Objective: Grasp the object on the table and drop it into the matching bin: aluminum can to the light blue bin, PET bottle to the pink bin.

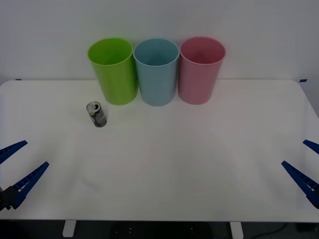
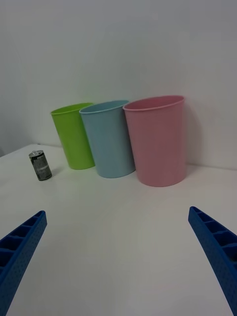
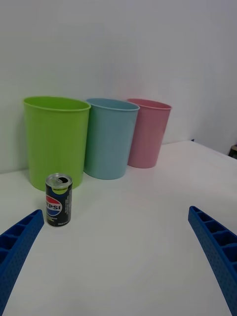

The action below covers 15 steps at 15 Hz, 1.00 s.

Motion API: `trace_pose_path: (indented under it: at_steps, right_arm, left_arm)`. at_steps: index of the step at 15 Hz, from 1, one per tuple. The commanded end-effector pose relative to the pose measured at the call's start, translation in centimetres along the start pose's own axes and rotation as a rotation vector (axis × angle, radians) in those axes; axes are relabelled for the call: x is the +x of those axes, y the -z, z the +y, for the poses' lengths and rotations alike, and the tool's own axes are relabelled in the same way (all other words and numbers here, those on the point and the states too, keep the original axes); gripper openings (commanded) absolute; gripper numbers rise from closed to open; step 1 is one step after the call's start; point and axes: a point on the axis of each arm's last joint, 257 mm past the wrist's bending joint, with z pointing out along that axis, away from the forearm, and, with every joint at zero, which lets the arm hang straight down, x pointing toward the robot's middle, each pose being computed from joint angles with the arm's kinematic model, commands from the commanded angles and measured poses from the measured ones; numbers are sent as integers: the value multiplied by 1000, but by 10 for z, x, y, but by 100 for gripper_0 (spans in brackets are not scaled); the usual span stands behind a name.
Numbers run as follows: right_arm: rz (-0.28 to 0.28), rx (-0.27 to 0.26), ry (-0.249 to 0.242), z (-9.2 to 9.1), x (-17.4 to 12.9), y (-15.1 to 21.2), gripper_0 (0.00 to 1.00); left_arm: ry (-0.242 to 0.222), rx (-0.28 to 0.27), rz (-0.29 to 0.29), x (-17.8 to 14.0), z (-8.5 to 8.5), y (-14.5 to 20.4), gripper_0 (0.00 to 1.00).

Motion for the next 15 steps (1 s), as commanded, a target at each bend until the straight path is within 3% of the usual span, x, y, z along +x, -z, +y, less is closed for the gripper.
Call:
trace_pose_path:
  at_steps: [1,5,8,12,15]
  right_arm:
    - [0,0,0,0,0,0,100]
    - [0,0,0,0,0,0,100]
    - [0,0,0,0,0,0,100]
    - [0,0,0,0,0,0,100]
    - [0,0,0,0,0,0,100]
  left_arm:
    - [0,0,0,0,0,0,100]
    - [46,29,-40,3,-15,-12,100]
    - [50,27,-35,4,-15,-11,100]
    - [35,-22,-2,15,-3,-8,100]
    - [38,-106,21,27,15,-6,100]
